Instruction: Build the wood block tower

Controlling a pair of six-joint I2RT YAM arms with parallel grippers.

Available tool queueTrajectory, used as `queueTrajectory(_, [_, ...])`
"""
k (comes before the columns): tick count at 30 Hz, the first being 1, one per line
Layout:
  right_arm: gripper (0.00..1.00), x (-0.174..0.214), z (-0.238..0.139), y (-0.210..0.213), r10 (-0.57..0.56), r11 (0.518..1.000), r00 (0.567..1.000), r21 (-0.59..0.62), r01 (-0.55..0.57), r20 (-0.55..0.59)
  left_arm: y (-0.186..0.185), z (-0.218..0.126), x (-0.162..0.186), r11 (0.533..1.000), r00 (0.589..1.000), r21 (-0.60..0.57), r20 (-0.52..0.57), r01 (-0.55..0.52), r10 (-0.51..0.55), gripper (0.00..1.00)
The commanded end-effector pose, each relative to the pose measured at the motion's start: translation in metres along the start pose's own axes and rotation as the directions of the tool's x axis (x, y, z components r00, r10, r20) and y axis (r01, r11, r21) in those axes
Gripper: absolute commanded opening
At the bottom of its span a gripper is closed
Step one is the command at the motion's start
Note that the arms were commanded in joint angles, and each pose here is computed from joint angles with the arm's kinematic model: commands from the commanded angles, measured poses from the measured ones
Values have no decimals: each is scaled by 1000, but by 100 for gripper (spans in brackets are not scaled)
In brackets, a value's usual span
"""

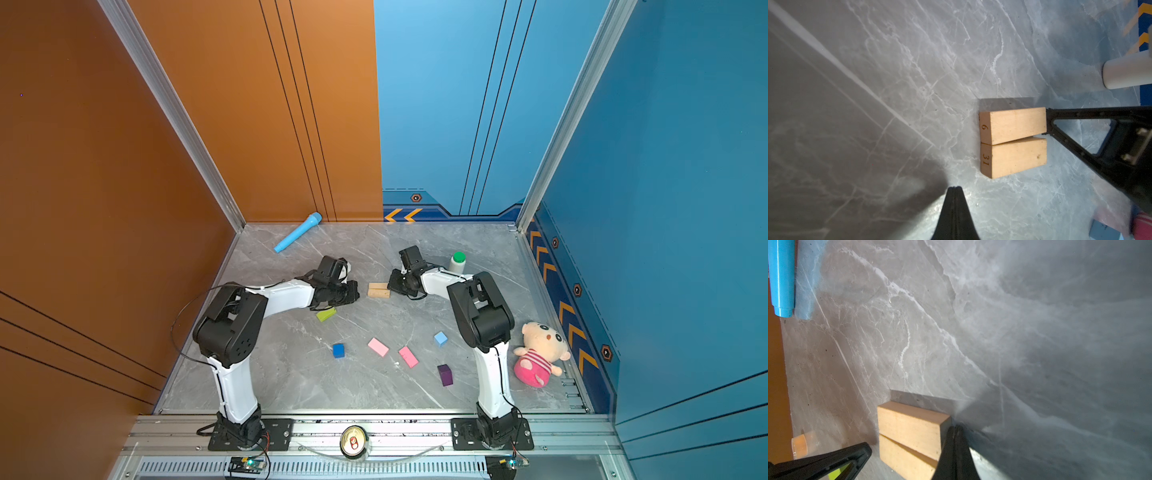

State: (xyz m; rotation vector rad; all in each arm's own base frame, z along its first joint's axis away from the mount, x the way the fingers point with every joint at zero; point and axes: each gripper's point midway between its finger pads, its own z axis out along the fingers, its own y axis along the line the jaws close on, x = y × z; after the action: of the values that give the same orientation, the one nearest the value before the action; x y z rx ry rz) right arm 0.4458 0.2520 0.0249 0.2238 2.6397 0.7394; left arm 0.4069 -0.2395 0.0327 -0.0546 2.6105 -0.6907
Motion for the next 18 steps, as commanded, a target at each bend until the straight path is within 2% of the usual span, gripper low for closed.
queueTrajectory(1, [0, 8, 10, -7, 15, 1000, 999, 27, -14, -30, -5, 1, -3, 1000, 1000, -2, -3, -5, 5, 0])
queueTrajectory(12, [0, 6, -3, -20, 13, 996, 1000, 85, -12, -15, -7, -5, -5, 1000, 1000, -1, 6, -11, 11, 0])
queueTrajectory(18, [0, 3, -28, -15, -19, 995, 1000, 99, 18, 17, -7, -16, -8, 1000, 999, -5, 30, -17, 17, 0])
